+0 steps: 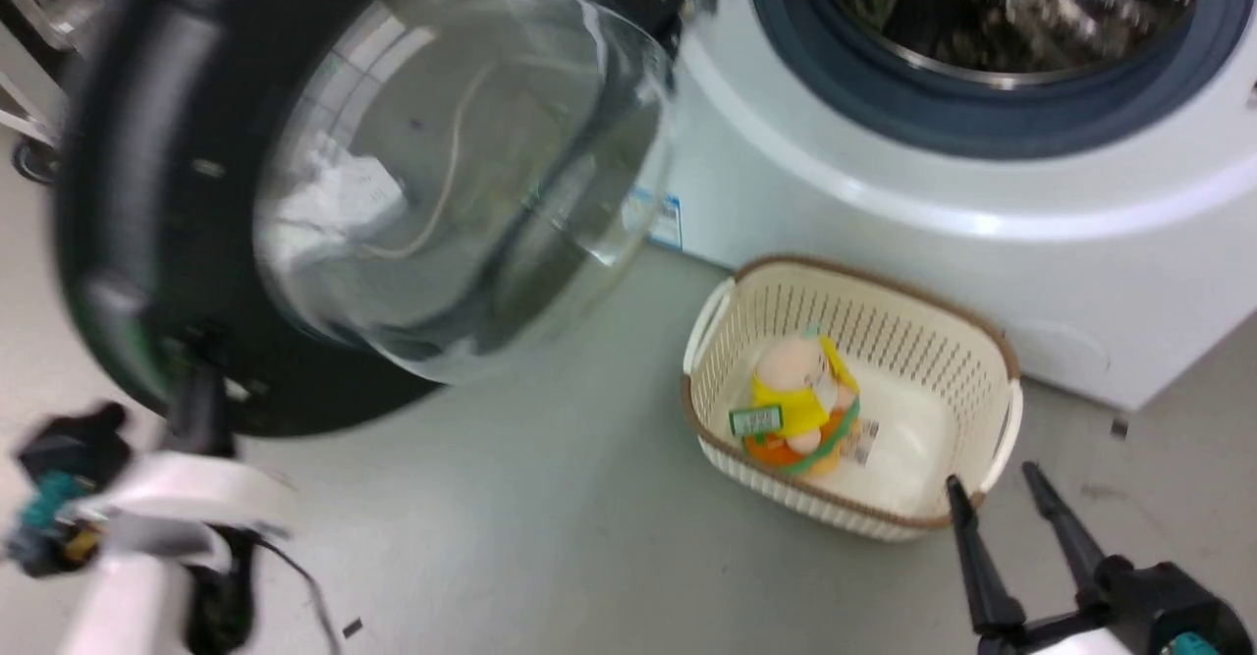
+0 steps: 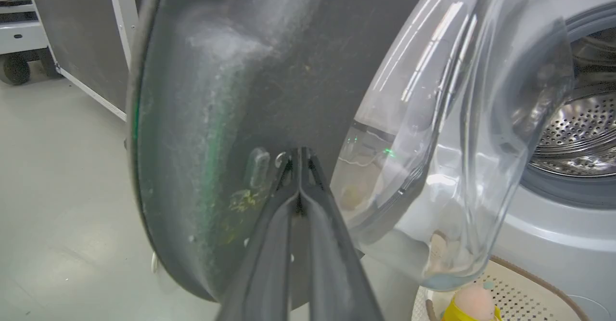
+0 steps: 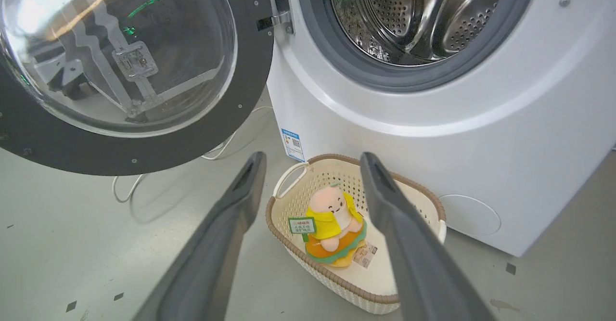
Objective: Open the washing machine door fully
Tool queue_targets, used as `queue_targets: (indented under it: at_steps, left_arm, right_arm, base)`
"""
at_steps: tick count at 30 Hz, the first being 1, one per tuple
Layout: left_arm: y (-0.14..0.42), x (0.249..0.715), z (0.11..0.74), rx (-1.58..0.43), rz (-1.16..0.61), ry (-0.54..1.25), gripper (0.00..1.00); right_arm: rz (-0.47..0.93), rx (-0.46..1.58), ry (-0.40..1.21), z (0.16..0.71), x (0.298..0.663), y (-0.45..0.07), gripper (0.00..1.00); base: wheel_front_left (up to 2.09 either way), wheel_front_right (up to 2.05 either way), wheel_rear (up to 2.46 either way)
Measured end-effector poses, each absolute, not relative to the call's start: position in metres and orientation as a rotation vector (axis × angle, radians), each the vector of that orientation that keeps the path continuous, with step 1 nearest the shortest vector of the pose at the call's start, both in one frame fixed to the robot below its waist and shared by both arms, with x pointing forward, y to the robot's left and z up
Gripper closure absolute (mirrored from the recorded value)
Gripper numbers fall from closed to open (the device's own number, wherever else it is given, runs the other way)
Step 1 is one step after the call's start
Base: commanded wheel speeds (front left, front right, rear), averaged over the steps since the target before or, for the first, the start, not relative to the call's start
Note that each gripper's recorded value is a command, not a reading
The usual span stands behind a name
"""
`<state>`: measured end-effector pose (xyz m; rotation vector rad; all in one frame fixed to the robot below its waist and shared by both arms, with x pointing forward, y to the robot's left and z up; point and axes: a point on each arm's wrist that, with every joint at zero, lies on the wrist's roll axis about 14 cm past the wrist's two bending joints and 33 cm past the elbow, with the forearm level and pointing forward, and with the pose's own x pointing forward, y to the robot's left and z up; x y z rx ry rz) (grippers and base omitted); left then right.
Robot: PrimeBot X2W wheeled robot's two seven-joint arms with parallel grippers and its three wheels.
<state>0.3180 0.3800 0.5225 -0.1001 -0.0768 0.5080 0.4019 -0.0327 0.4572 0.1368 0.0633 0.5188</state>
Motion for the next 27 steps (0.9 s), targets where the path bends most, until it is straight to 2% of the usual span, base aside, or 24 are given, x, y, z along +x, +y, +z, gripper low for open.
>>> queue_targets:
  at_steps: [8,15,21,27]
  left_arm:
    - [0.429,0.335,0.516,-0.011,0.583,-0.005,1.0]
    - [0.442,0.348,0.517,0.008,0.603,0.001,1.0]
    - [0.413,0.359,0.526,0.025,0.499,-0.036,1.0]
    - [0.352,0.359,0.519,-0.03,0.353,-0.061,1.0]
  right_arm:
    - [0.489,0.13,0.104,0.436,0.417,-0.045,0.0]
    - [0.457,0.118,0.125,0.426,0.42,-0.059,0.0]
    - [0.436,0.119,0.066,0.447,0.423,-0.062,0.0]
    - [0.386,0.118,-0.01,0.477,0.418,-0.074,0.0]
  base:
    - [0.0,0.0,0.0]
    - [0.0,0.0,0.0]
    - [0.0,0.0,0.0]
    - [0.0,0.0,0.0]
